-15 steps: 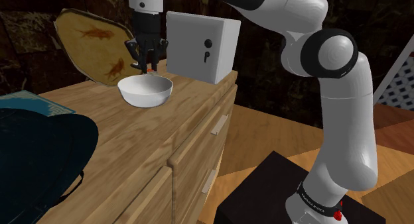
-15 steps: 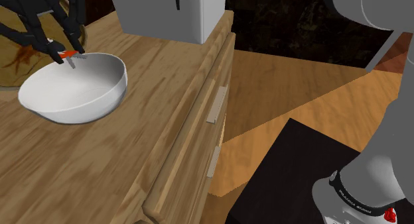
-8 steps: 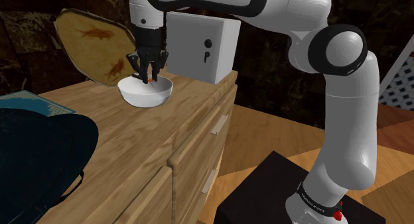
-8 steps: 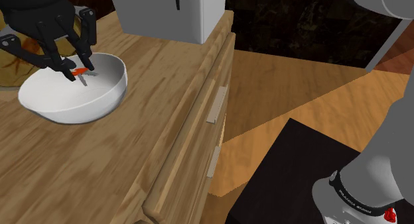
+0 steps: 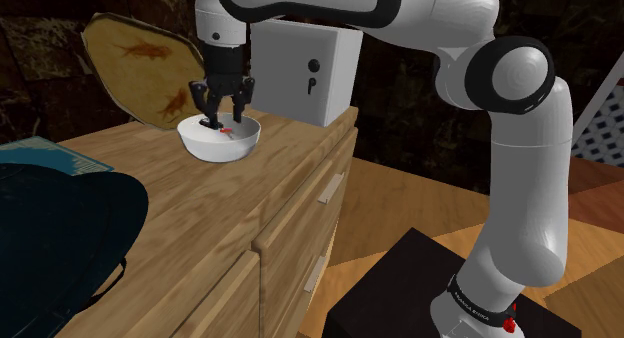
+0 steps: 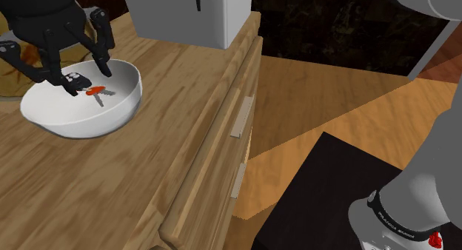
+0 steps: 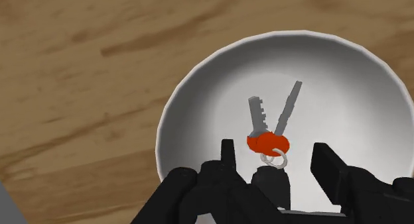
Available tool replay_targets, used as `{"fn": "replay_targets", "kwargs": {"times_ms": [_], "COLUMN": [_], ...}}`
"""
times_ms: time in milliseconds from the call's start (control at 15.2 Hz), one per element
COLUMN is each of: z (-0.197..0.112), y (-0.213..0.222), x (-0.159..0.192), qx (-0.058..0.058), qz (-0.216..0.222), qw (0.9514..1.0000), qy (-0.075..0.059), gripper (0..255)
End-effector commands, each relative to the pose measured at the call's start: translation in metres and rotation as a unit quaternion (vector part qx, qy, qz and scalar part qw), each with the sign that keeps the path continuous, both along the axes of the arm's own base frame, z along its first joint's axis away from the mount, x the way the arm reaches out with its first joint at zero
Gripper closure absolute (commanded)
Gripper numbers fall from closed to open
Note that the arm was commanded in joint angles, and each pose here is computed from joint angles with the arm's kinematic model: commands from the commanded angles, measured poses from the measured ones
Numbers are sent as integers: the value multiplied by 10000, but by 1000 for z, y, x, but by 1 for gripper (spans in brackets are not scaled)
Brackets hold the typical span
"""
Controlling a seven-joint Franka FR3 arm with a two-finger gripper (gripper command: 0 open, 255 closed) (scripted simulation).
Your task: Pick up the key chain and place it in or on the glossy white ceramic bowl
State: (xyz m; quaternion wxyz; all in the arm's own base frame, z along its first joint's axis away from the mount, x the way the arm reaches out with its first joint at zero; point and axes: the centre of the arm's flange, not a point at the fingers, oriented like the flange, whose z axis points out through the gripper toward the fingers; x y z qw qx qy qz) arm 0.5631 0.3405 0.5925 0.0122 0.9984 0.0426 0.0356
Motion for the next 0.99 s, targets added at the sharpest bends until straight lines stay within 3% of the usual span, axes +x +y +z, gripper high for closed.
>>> {"fn": "replay_targets", "kwargs": {"times_ms": [0,264,528,924], "z": [0,0,50,50], "y": [0,0,1,1], "x": [0,0,-4,-4], "qx": [0,0,0,0], "qz": [0,0,0,0], "qw": [10000,10000,10000,10000], "qy": [0,0,0,0], "gripper": [0,0,0,0]}}
